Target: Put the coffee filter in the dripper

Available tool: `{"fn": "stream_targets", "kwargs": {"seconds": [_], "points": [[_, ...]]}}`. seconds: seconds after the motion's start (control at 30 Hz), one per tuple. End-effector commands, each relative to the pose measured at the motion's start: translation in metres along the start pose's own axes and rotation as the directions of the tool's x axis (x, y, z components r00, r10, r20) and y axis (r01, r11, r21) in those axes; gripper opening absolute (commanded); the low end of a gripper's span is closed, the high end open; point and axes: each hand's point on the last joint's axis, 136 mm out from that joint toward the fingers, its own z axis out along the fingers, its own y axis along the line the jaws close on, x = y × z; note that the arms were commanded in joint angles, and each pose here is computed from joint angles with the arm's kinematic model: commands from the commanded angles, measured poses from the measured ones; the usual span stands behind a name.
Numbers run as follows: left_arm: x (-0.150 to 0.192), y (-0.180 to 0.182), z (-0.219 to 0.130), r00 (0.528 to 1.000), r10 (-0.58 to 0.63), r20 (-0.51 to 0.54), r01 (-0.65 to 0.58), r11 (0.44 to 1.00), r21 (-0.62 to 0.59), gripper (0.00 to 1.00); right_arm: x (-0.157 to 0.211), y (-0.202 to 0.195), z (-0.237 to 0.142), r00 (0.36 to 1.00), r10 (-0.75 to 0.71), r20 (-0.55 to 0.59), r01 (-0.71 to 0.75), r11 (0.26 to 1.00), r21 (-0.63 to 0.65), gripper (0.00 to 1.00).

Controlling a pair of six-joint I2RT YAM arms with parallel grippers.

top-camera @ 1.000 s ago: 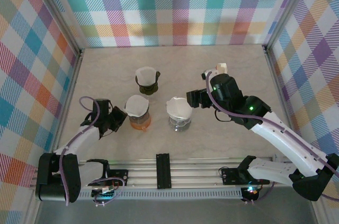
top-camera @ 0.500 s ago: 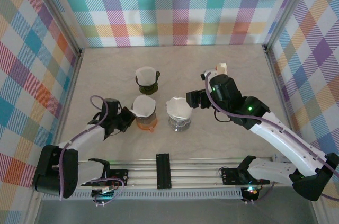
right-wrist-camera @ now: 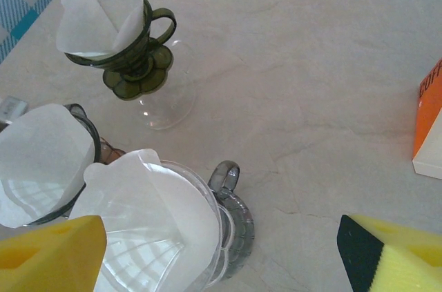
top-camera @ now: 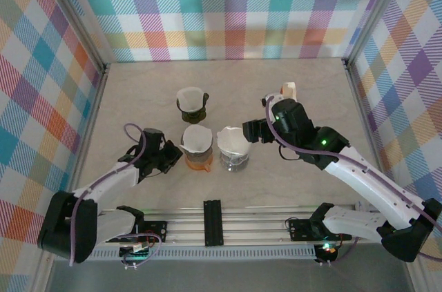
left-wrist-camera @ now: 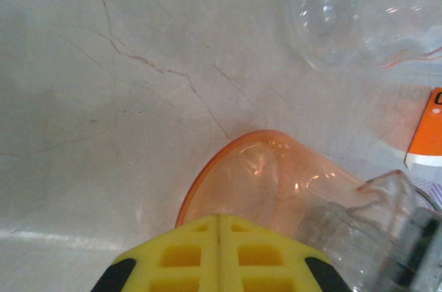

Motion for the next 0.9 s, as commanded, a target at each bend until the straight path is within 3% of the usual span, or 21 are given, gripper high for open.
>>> {"fn": "stream_targets", "kwargs": {"seconds": [0.0,0.07,0.1,0.2,0.27,0.33,0.5,0.7,0.87], "points": [[-0.022,0.011,-0.035,0.992,0.072,0.101,-0.056,0.985,-0.161,0.18,-0.004,-0.008,0.0,0.999,0.022,0.034,-0.024,0.999,0.039,0.89],[-0.037,0.013,-0.057,0.978,0.117,0.171,-0.072,0.966,-0.247,0.43,-0.006,-0.013,-0.002,0.998,0.03,0.056,-0.034,0.997,0.066,0.91],[-0.045,0.01,-0.069,0.969,0.139,0.206,-0.08,0.959,-0.271,0.56,-0.007,-0.016,-0.003,0.997,0.031,0.069,-0.037,0.996,0.075,0.99],[-0.069,0.003,-0.096,0.931,0.191,0.312,-0.078,0.937,-0.341,0.89,-0.008,-0.022,-0.007,0.994,0.037,0.106,-0.047,0.994,0.094,0.99],[-0.088,0.004,-0.115,0.888,0.238,0.393,-0.059,0.907,-0.417,1.0,-0.007,-0.025,-0.008,0.993,0.037,0.111,-0.049,0.993,0.109,0.99],[-0.11,0.006,-0.134,0.823,0.287,0.49,-0.016,0.874,-0.485,1.0,-0.005,-0.027,-0.007,0.993,0.036,0.11,-0.049,0.992,0.117,0.99],[-0.145,-0.011,-0.125,0.721,0.44,0.536,-0.142,0.85,-0.508,1.0,-0.001,-0.028,-0.006,0.993,0.032,0.114,-0.045,0.993,0.111,0.99],[-0.199,-0.006,-0.102,0.633,0.557,0.538,-0.243,0.802,-0.545,1.0,0.0,-0.028,-0.007,0.991,0.025,0.133,-0.038,0.994,0.101,0.99],[-0.205,0.005,-0.074,0.593,0.603,0.533,-0.33,0.786,-0.522,1.0,0.002,-0.028,-0.009,0.99,0.015,0.139,-0.029,0.995,0.094,0.99]]}}
